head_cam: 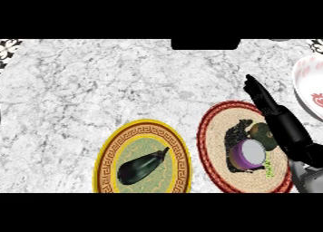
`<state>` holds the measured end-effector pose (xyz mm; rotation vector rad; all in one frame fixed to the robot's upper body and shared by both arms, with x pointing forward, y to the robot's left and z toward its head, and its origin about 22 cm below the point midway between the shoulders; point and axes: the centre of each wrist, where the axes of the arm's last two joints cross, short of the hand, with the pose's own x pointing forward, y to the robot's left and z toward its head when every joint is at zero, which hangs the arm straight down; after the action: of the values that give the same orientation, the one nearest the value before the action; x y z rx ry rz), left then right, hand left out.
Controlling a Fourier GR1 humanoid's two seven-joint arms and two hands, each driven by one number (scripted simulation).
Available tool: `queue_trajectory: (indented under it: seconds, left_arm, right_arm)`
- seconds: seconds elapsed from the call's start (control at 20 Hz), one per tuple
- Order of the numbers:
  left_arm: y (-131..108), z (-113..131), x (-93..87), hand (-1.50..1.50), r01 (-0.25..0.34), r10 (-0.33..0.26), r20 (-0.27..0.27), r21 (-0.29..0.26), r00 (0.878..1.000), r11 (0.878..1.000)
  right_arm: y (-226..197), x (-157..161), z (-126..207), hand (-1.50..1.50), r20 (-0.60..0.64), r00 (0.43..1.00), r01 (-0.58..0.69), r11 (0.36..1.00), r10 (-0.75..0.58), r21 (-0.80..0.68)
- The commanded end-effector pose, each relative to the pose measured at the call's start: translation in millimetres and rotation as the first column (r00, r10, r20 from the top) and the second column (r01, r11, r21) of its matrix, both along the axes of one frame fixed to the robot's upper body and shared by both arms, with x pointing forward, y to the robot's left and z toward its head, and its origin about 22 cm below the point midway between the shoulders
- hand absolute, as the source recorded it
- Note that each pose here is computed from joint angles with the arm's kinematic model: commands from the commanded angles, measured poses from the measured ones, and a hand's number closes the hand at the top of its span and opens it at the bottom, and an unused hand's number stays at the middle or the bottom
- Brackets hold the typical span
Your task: Pick the squash from the placemat and place it in the bowl
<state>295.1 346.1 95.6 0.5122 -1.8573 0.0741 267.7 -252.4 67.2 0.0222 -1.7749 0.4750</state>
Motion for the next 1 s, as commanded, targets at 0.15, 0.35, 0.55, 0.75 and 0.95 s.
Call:
queue_trajectory:
  seconds: [0.15, 0.35, 0.55, 0.75, 0.95]
  left_arm:
    - [-59.7, -35.2, -9.5, 0.0, 0.196, -0.209, -0.15, -0.098, 0.966, 0.976]
    - [-87.0, -66.4, -21.2, 0.0, 0.25, -0.292, -0.254, -0.184, 0.922, 0.951]
    - [-100.2, -60.5, -24.6, 0.0, 0.297, -0.343, -0.264, -0.199, 0.901, 0.934]
    - [-124.6, -69.7, -12.4, 0.0, 0.299, -0.344, -0.265, -0.196, 0.901, 0.934]
    - [-122.6, -54.9, -24.7, 0.0, 0.317, -0.363, -0.288, -0.194, 0.886, 0.928]
  right_arm:
    - [-9.2, -28.2, -31.2, 1.5, -0.159, 0.987, -0.038, 0.995, 0.022, -0.094]
    - [-58.7, -12.4, -11.7, 1.5, 0.157, 0.941, 0.337, 0.875, -0.3, -0.347]
    - [-16.8, -53.3, -60.7, -1.5, 0.144, 0.896, 0.405, 0.907, -0.419, 0.118]
    - [-20.3, -77.5, -55.3, -1.5, 0.314, 0.86, 0.378, 0.916, -0.401, 0.135]
    - [-51.3, -101.5, -29.6, -1.5, 0.349, 0.818, 0.467, 0.882, -0.458, 0.065]
